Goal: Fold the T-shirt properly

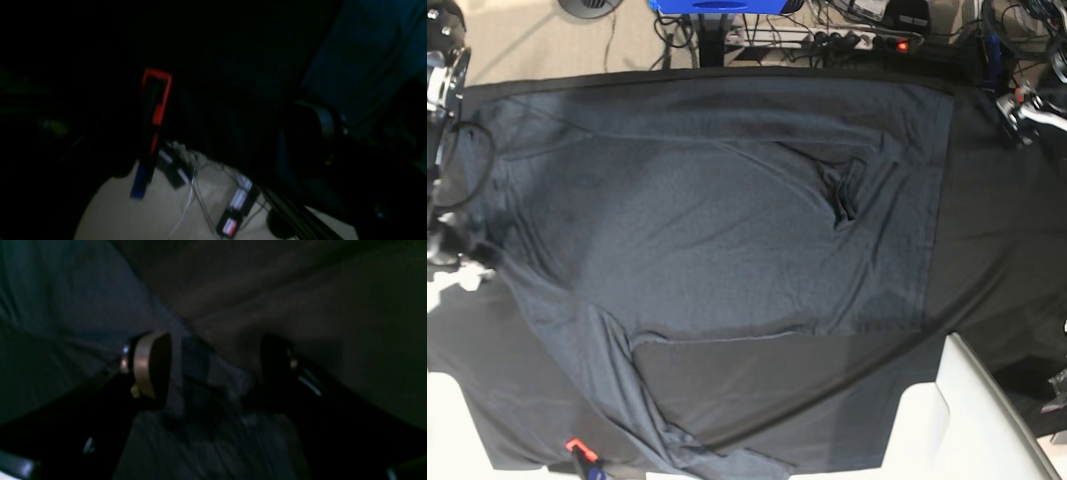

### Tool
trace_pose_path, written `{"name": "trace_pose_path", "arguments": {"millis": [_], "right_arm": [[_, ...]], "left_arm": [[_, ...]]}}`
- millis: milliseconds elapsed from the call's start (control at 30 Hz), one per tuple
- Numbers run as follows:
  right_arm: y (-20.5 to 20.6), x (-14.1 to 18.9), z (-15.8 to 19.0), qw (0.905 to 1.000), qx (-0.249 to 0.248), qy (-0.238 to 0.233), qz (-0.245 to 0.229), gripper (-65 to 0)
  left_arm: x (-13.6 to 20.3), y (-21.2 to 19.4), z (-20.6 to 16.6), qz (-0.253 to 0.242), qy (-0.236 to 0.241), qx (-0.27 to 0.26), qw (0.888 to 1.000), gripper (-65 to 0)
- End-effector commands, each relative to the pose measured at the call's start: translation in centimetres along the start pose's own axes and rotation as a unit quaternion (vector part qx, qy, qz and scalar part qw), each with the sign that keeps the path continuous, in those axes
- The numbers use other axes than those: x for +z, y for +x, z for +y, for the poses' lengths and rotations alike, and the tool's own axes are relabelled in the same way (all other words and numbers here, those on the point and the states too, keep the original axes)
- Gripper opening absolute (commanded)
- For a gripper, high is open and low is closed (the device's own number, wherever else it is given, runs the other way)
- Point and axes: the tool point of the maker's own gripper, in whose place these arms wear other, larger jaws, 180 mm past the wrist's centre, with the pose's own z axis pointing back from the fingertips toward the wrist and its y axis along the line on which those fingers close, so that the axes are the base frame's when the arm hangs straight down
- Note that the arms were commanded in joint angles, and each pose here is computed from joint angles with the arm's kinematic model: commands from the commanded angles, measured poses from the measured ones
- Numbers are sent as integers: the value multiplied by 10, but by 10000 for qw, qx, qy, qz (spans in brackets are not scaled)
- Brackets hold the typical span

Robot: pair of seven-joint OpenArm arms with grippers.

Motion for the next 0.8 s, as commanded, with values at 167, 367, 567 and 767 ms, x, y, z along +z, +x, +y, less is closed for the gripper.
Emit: {"name": "trace_pose_path", "arguments": {"millis": [167,367,567,767], "right_arm": [[25,-2,21,9986,360,171,-344,-251],[17,-12,24,9989,188,183,-385,-251],[4,-22,11,9991,-97,42,-401,-258],[7,-21,11,9990,-86,48,-430,-450]], "left_arm": [[1,20,-7,-283,-114,-114,9995,0],[-1,28,-11,-395,-169,-92,9990,0],[-2,30,-12,-415,-178,-88,9989,0],[-3,31,-14,-429,-195,-59,9989,0]]}}
